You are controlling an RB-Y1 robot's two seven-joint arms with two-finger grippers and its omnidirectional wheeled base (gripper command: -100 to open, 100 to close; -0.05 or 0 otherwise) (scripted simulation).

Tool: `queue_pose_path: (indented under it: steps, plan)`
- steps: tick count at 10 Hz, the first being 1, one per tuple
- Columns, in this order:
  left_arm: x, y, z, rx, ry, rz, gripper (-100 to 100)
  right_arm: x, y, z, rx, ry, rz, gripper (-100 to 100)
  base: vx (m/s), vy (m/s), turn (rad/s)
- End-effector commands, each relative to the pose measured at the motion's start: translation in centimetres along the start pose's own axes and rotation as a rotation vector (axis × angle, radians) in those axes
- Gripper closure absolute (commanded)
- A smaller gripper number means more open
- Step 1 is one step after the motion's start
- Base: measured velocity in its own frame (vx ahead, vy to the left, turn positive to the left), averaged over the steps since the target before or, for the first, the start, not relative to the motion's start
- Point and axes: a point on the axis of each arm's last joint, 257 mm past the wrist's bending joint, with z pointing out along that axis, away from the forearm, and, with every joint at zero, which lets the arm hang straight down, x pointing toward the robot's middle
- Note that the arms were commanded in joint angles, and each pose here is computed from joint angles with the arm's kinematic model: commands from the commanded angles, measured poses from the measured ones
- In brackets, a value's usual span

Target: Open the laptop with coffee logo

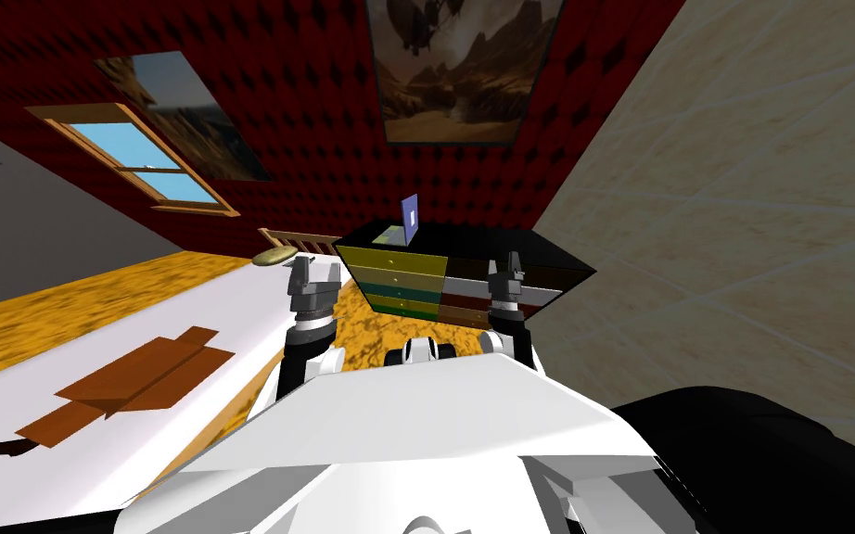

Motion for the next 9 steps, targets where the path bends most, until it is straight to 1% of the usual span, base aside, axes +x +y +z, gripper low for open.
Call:
queue_pose_path:
  steps: [1, 3, 4, 6, 7, 9]
  plan:
    - [0.2, 1.5, 0.4, -0.048, 0.024, 0.05, -100, 0.0, 0.0, 0.0, 0.0, 0.0, 0.0, 0, 0.155, -0.055, -0.133]
    - [0.1, 2.6, 0.8, -0.082, 0.021, 0.08, -100, 0.0, 0.0, 0.0, 0.0, 0.0, 0.0, 0, 0.155, -0.072, -0.128]
    - [0.0, 2.9, 0.8, -0.09, 0.02, 0.087, -100, 0.0, 0.0, 0.0, 0.0, 0.0, 0.0, 0, 0.138, -0.056, -0.066]
    - [-0.1, 3.9, 1.1, -0.121, 0.022, 0.117, -100, 0.0, 0.0, 0.0, 0.0, 0.0, 0.0, 0, 0.12, -0.039, -0.085]
    - [-0.1, 4.4, 1.2, -0.136, 0.03, 0.135, -100, 0.0, 0.0, 0.0, 0.0, 0.0, 0.0, 0, 0.115, -0.032, -0.104]
    - [0.0, 5.4, 1.4, -0.167, 0.06, 0.18, -100, 0.0, 0.0, 0.0, 0.0, 0.0, 0.0, 0, 0.123, -0.037, -0.119]
